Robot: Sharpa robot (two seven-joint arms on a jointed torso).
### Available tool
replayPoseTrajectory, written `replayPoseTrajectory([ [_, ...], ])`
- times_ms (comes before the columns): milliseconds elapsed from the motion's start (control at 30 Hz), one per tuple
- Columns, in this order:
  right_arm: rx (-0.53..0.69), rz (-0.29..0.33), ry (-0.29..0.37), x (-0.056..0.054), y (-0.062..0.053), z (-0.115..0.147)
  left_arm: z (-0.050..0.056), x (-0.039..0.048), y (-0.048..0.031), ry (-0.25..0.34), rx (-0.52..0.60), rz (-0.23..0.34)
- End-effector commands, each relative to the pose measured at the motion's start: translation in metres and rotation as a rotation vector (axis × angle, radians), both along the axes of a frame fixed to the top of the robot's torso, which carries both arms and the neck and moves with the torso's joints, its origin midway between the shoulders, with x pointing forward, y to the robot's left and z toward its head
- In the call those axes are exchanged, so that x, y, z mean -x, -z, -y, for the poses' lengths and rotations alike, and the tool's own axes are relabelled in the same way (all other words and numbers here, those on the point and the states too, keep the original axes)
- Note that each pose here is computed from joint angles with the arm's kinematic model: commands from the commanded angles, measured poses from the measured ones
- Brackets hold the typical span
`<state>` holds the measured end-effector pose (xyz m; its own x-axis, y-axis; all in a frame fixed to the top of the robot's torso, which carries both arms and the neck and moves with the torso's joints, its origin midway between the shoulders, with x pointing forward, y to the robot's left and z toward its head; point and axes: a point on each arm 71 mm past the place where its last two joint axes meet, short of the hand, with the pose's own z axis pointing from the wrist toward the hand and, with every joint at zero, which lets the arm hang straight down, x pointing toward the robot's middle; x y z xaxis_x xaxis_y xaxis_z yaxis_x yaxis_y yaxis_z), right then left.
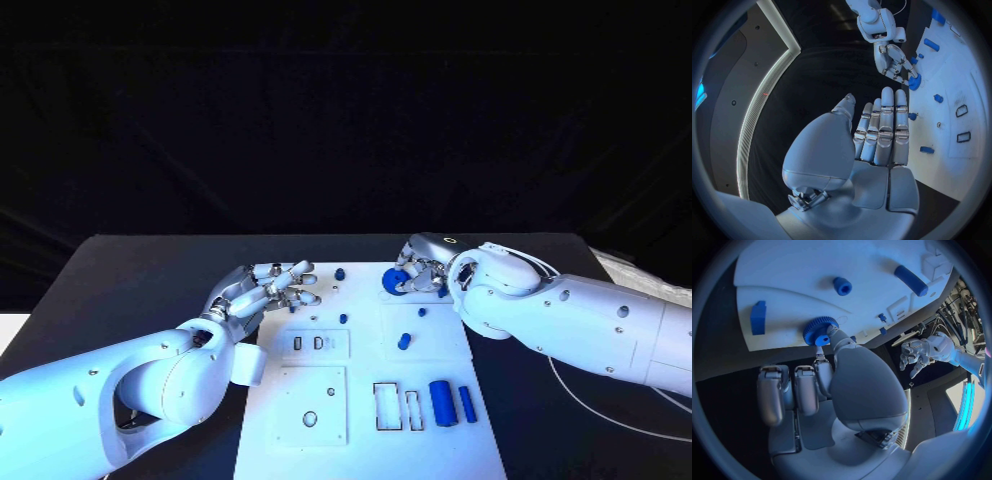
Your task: Assemble the parts on the task board
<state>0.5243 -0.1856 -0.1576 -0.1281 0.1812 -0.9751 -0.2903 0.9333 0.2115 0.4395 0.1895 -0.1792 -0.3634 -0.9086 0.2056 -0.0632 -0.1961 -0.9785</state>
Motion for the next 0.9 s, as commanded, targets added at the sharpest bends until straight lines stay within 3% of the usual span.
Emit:
replayPoseTrajectory([
  [33, -0.041, 0.104, -0.006, 0.007, -0.010, -0.008, 0.001, 0.0000, -0.0012, 0.019, 0.013, 0.006],
  [467, -0.084, 0.138, -0.110, 0.022, -0.017, -0.056, 0.001, -0.0004, -0.0011, 0.025, 0.017, 0.008],
  [900, -0.049, 0.087, -0.148, 0.020, 0.003, -0.089, 0.001, -0.0020, -0.0004, 0.022, 0.016, 0.008],
])
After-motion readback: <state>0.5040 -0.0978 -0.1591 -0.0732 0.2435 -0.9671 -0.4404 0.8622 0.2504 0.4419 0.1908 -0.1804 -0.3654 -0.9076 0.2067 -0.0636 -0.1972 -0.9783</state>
